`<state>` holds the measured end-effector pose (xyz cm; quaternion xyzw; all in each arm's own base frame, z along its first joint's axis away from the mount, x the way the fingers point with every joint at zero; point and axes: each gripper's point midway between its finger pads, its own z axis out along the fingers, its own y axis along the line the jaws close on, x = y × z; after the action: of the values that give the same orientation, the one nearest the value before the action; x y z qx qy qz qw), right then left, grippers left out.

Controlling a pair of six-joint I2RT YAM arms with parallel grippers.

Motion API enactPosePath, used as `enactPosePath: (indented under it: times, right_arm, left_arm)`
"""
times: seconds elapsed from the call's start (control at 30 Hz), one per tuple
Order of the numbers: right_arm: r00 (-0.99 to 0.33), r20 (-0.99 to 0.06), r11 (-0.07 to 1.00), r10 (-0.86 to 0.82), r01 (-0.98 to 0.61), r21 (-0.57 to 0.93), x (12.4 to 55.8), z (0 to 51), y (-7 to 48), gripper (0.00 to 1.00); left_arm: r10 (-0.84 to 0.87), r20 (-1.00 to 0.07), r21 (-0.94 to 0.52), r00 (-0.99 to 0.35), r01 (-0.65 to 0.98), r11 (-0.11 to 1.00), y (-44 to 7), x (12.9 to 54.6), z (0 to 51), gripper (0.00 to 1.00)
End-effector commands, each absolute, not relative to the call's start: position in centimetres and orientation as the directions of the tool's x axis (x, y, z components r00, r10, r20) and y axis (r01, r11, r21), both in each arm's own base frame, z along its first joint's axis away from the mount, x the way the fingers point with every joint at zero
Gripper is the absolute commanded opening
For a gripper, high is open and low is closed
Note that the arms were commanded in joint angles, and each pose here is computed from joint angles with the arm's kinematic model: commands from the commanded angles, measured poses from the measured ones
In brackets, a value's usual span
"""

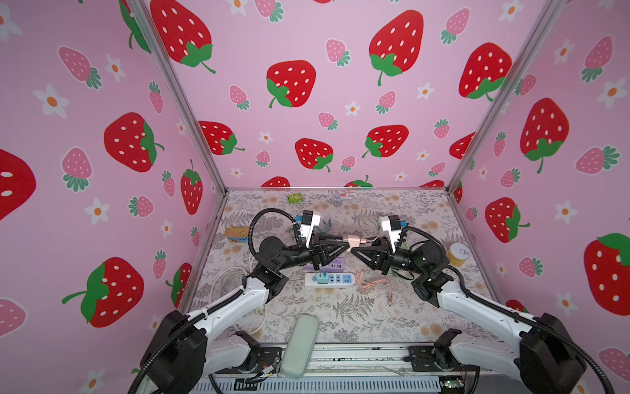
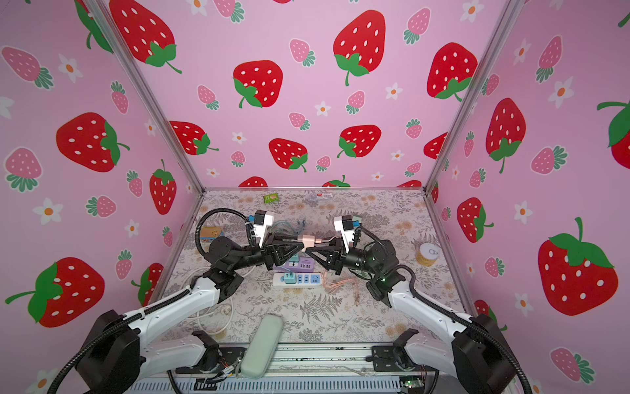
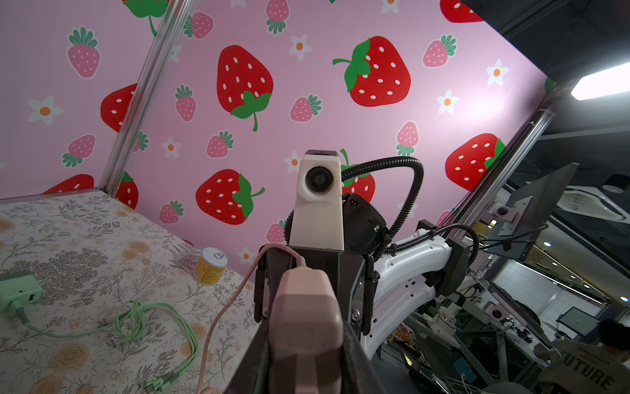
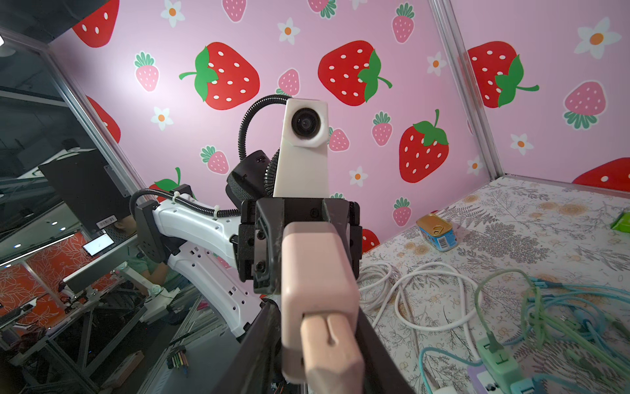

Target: Insert the plug

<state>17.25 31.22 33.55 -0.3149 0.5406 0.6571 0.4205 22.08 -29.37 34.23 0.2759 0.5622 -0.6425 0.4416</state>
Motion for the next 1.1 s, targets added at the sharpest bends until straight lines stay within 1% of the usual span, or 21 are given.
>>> enactPosePath:
  times: [0.0, 0.27, 0.37, 0.47, 0.5, 0.6, 0.63, 0.7, 0.77, 0.83, 0.93, 1.07]
  right_arm:
    - [-0.373, -0.885, -0.134, 0.279, -0.928, 0.349, 15.9, 37.3, 30.6, 0.34]
    - [-0.364, -0.886, -0.139, 0.288, -0.931, 0.338, 15.7, 37.9, 30.4, 0.23]
    - [-0.367, -0.886, -0.115, 0.285, -0.93, 0.348, 16.1, 37.6, 30.5, 0.21]
    - [-0.37, -0.889, -0.095, 0.271, -0.929, 0.358, 16.4, 37.1, 30.7, 0.18]
    - [-0.369, -0.89, -0.091, 0.269, -0.929, 0.358, 16.5, 37.0, 30.7, 0.17]
    - [-0.367, -0.894, -0.074, 0.258, -0.93, 0.361, 16.7, 36.6, 30.9, 0.16]
    - [-0.367, -0.897, -0.055, 0.248, -0.929, 0.365, 17.0, 36.2, 30.9, 0.16]
    - [-0.363, -0.905, 0.006, 0.222, -0.928, 0.374, 17.8, 35.5, 31.1, 0.13]
    - [-0.358, -0.916, 0.066, 0.182, -0.925, 0.375, 18.6, 34.5, 31.2, 0.12]
    - [-0.351, -0.923, 0.096, 0.157, -0.925, 0.369, 18.8, 34.0, 31.2, 0.12]
    - [-0.342, -0.932, 0.114, 0.122, -0.928, 0.355, 18.9, 33.5, 31.2, 0.11]
    - [-0.334, -0.938, 0.147, 0.093, -0.927, 0.344, 19.2, 33.1, 31.2, 0.11]
  left_arm:
    - [-0.235, -0.86, -0.466, -0.453, 0.885, 0.003, -29.7, 21.5, 33.5, 0.0]
    - [-0.22, -0.859, -0.48, -0.463, 0.877, 0.025, -29.7, 21.7, 32.8, 0.0]
    - [-0.204, -0.853, -0.498, -0.48, 0.866, 0.045, -29.7, 21.9, 32.5, 0.0]
    - [-0.201, -0.851, -0.503, -0.485, 0.863, 0.052, -29.7, 21.9, 32.5, 0.05]
    - [-0.198, -0.851, -0.505, -0.487, 0.861, 0.053, -29.7, 21.9, 32.5, 0.1]
    - [-0.192, -0.851, -0.507, -0.488, 0.86, 0.06, -29.7, 21.9, 32.6, 0.18]
    - [-0.193, -0.852, -0.506, -0.487, 0.86, 0.06, -29.6, 21.8, 32.7, 0.21]
    - [-0.197, -0.852, -0.504, -0.485, 0.862, 0.059, -29.5, 21.7, 32.9, 0.25]
    - [-0.202, -0.851, -0.506, -0.485, 0.86, 0.062, -29.4, 21.7, 33.1, 0.34]
    - [-0.204, -0.85, -0.508, -0.486, 0.858, 0.073, -29.2, 21.7, 33.1, 0.41]
    - [-0.2, -0.852, -0.508, -0.484, 0.857, 0.085, -29.1, 21.6, 33.0, 0.49]
    - [-0.199, -0.852, -0.507, -0.484, 0.857, 0.089, -28.9, 21.5, 32.9, 0.53]
